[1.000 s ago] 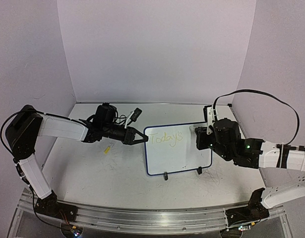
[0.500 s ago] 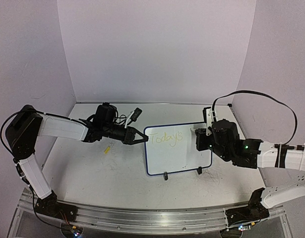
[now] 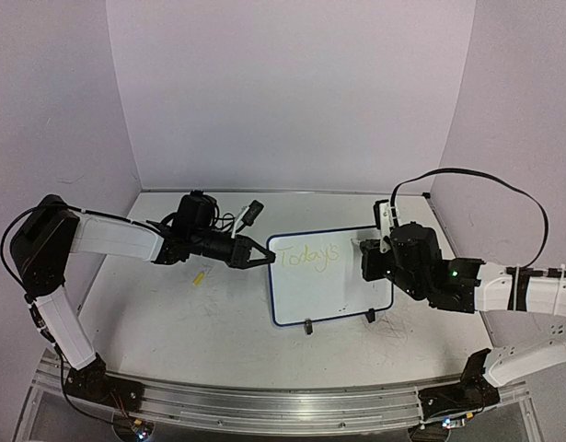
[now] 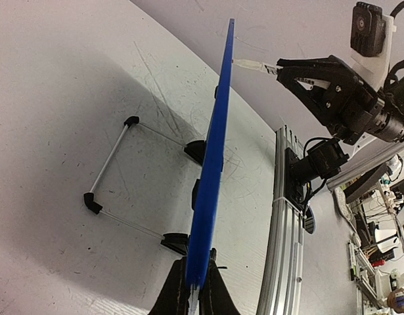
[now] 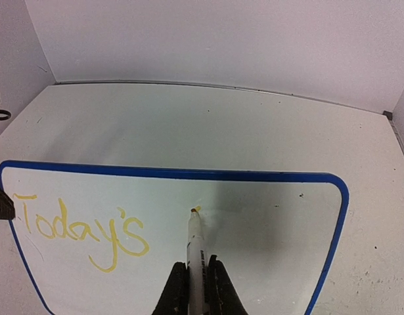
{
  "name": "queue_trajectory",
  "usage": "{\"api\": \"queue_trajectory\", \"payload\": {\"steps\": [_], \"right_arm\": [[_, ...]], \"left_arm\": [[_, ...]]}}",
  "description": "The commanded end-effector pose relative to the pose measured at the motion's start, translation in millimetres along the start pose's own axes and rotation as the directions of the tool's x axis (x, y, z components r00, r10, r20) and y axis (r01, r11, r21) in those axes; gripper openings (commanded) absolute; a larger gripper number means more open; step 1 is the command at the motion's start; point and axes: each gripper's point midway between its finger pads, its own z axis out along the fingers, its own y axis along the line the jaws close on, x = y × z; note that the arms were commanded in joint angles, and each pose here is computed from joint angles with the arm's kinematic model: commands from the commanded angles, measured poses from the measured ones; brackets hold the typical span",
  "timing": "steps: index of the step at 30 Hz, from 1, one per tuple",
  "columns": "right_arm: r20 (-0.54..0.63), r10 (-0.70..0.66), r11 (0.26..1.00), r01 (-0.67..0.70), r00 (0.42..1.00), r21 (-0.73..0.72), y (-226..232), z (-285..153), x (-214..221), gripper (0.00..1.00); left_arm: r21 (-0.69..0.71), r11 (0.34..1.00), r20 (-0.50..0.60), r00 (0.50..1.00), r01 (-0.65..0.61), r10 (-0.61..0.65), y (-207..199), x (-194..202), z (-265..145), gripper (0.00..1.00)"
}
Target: Write a sentence on the whiteboard
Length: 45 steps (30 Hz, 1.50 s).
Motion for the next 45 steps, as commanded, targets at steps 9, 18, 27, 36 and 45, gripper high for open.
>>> {"api": "queue_trajectory", "payload": {"steps": [9, 18, 27, 36, 45], "right_arm": [[-0.083, -0.038, 0.999, 0.036, 0.996, -0.029, 1, 2, 27, 0.00], [-0.145, -0.047, 0.998, 0.040, 0.988, -0.055, 0, -1, 49, 0.00], [-0.159, -0.027, 0.997, 0.015, 0.987, -0.079, 0, -8, 51, 0.00], [0.040, 0.094, 0.979, -0.085, 0.995, -0.187, 21, -20, -16, 0.00], [0.054, 0.087, 0.990, -0.080, 0.995, -0.117, 16, -9, -20, 0.00]], "left_arm": [[-0.045, 0.999, 0.015, 1.000, 0.003, -0.002, 7, -11, -4, 0.00], [-0.045, 0.999, 0.016, 1.000, 0.002, -0.001, 6, -11, -5, 0.00], [-0.043, 0.999, 0.014, 1.000, 0.005, -0.004, 7, -10, -4, 0.00], [-0.043, 0.999, 0.013, 1.000, 0.005, -0.004, 7, -10, -4, 0.00], [-0.040, 0.999, 0.012, 1.000, 0.003, -0.003, 6, -10, -4, 0.00]]}}
